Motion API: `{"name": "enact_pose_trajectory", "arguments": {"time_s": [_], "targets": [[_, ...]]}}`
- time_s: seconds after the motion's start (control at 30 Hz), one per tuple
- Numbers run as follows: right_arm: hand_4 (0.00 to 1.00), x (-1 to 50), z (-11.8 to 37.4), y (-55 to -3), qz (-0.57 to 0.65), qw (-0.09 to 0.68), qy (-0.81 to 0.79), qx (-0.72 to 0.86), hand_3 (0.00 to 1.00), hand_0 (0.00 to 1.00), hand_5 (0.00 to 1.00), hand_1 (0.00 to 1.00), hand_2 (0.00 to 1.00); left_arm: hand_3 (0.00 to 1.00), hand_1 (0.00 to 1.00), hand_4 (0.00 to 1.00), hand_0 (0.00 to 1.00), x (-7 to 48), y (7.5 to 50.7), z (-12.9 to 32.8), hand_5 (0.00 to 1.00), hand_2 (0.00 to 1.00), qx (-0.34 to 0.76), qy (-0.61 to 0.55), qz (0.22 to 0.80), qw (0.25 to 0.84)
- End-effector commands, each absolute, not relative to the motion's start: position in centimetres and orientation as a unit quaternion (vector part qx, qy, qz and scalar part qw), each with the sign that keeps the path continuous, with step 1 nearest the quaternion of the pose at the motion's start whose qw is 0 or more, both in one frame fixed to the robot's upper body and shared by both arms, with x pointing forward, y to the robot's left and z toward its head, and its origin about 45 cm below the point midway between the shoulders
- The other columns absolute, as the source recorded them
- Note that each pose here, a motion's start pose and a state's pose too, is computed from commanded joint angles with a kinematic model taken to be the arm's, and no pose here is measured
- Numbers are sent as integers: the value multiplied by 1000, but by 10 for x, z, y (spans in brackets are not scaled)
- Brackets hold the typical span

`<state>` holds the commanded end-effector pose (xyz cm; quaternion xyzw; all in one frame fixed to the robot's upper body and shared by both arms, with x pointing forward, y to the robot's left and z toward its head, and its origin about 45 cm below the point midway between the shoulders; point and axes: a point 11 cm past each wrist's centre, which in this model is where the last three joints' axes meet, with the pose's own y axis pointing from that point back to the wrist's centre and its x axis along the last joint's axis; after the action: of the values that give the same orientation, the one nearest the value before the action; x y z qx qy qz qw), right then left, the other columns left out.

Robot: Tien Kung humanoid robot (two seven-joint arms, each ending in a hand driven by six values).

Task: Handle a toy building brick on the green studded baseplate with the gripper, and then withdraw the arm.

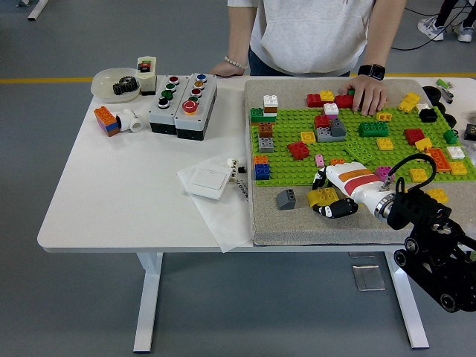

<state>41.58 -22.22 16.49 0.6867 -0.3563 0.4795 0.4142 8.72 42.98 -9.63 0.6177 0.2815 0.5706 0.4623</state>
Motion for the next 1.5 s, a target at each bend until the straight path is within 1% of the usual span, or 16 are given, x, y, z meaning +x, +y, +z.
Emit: {"name": "enact_pose_trajectory", "arguments": {"time_s": [0.1,0.13,0.3,0.33,0.7,0.73,1.07,1.5], "targets": [[777,417,166,-223,481,412,-360,685,516,468,241,504,555,621,799,649,781,88,430,-96,651,785,618,281,571,462],[758,417,167,-223,481,411,-362,685,508,443,245,482,536,621,799,649,781,88,430,-96,651,785,617,281,571,462],[758,418,170,-224,483,407,-367,683,508,443,245,482,536,621,799,649,781,89,430,-96,651,785,617,280,571,462],[757,419,171,-225,483,406,-370,682,502,423,260,472,527,623,798,649,781,89,430,-96,651,784,617,280,572,462],[757,424,186,-229,490,396,-391,671,500,422,261,470,525,622,798,649,781,90,431,-95,651,784,615,280,574,462],[743,424,187,-229,491,395,-392,670,501,422,275,471,526,621,798,647,781,90,431,-95,649,783,615,280,575,462],[736,433,207,-229,509,385,-407,654,500,424,282,471,526,620,798,649,782,92,431,-95,652,783,615,279,575,462],[732,455,207,-240,518,412,-383,644,503,421,289,473,527,620,799,649,783,96,431,-94,652,784,612,277,579,463]]}}
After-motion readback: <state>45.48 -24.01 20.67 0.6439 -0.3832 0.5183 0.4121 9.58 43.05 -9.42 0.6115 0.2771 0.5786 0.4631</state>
